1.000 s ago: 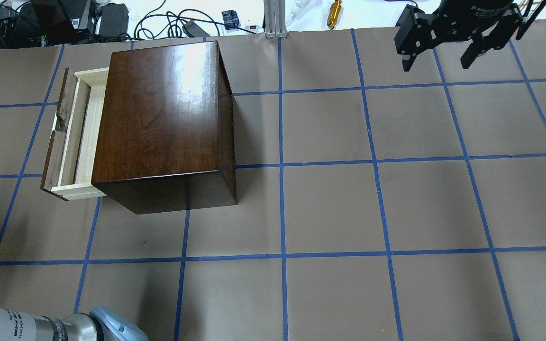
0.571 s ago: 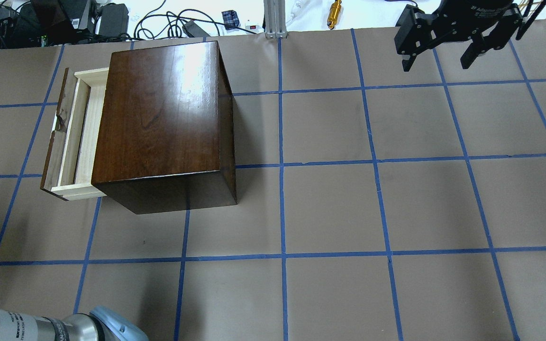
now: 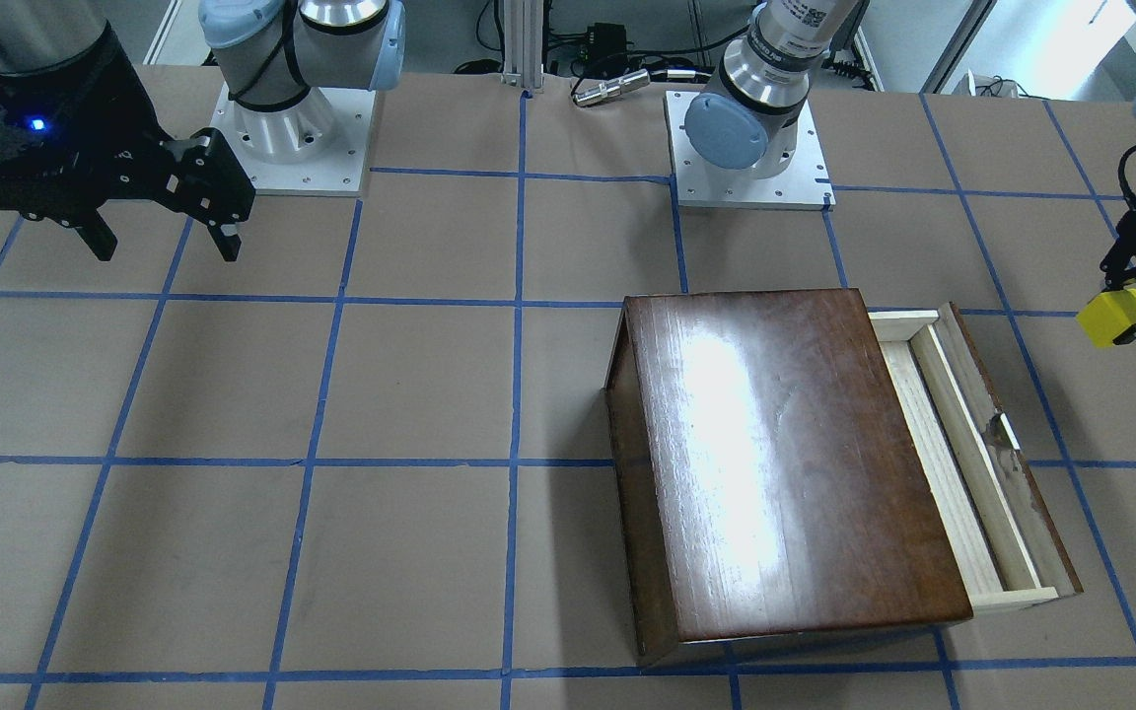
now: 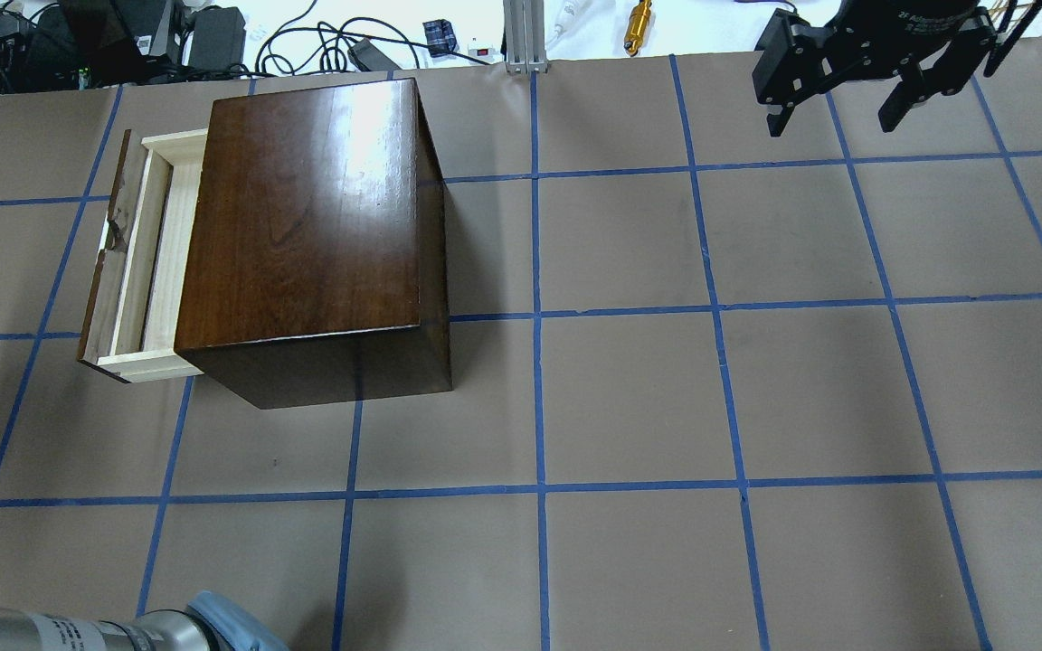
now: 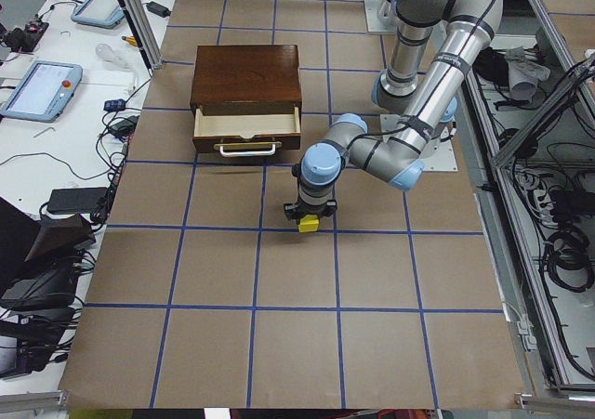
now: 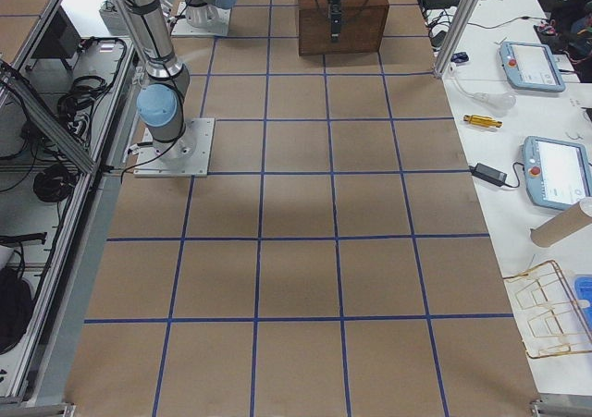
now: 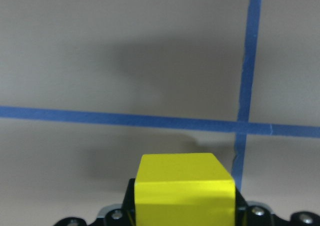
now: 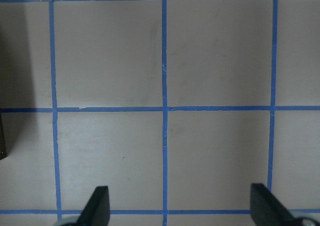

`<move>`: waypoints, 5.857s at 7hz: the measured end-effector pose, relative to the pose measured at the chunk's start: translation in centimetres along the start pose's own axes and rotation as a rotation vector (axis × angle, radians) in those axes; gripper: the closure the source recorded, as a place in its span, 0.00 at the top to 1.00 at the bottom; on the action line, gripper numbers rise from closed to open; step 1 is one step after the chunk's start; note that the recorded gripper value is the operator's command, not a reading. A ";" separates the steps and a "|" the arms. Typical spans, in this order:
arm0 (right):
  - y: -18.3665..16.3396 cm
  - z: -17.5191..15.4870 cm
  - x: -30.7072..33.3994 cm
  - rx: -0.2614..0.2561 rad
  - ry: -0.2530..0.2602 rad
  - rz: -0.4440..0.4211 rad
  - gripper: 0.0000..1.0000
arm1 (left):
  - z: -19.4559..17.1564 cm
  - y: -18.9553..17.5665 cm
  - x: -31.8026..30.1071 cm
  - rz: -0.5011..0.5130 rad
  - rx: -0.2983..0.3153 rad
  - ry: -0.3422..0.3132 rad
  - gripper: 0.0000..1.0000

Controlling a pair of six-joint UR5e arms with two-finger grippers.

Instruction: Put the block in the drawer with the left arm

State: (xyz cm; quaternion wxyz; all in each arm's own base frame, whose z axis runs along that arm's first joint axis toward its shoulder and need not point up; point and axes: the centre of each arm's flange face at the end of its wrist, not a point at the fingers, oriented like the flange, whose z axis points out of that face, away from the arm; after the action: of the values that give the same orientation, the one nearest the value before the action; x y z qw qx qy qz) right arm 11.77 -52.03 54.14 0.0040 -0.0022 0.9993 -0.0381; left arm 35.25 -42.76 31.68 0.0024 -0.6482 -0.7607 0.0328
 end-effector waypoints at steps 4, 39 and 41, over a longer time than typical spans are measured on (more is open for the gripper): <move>0.0 0.0 0.0 0.000 0.000 0.002 1.00 | -9.0 -18.3 -10.5 -0.054 0.069 0.021 0.04; 0.0 0.0 0.0 0.001 0.001 0.000 1.00 | -15.0 -45.7 -6.5 -1.312 -0.038 -0.111 1.00; 0.0 -0.1 0.0 0.001 0.000 0.000 1.00 | -15.0 -49.4 -4.6 -1.413 -0.042 -0.126 1.00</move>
State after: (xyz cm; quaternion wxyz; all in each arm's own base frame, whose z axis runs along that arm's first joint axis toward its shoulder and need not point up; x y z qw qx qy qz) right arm 11.76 -51.99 54.21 0.0040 -0.0020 0.9992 -0.0387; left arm -12.00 -54.34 49.49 -0.0333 0.0034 -0.9984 0.0461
